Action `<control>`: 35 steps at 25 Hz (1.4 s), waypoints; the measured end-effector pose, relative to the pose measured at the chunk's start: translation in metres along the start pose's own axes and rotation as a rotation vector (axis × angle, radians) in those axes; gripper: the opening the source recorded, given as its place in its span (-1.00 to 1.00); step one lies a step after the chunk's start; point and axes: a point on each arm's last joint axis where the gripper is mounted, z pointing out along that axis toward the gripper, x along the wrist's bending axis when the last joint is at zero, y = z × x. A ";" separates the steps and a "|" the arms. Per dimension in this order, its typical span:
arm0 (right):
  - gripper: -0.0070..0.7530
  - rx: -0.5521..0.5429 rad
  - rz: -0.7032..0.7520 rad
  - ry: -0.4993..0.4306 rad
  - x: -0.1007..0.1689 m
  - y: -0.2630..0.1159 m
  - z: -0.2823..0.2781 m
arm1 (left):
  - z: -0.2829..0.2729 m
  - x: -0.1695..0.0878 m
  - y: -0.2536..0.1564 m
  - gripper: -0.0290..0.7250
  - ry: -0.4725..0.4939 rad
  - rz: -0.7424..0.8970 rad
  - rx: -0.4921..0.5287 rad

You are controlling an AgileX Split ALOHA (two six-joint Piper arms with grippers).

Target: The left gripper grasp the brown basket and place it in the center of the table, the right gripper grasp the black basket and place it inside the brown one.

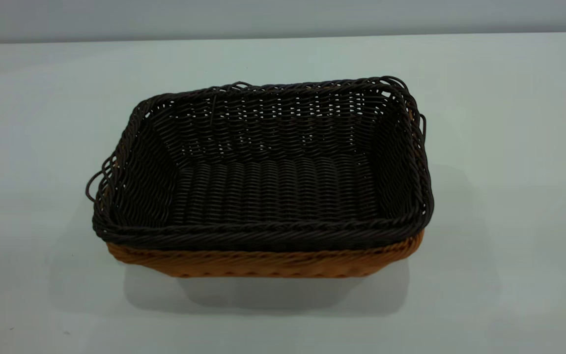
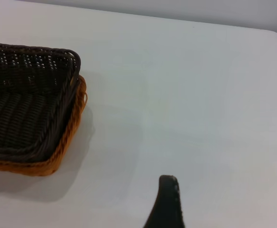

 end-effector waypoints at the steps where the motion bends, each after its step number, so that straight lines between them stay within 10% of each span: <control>1: 0.47 0.000 0.000 0.000 0.000 0.000 0.000 | -0.002 0.000 -0.002 0.63 0.000 -0.001 -0.015; 35: 0.47 0.008 0.023 0.016 -0.008 -0.003 0.000 | -0.006 0.000 -0.008 0.63 0.001 -0.005 -0.057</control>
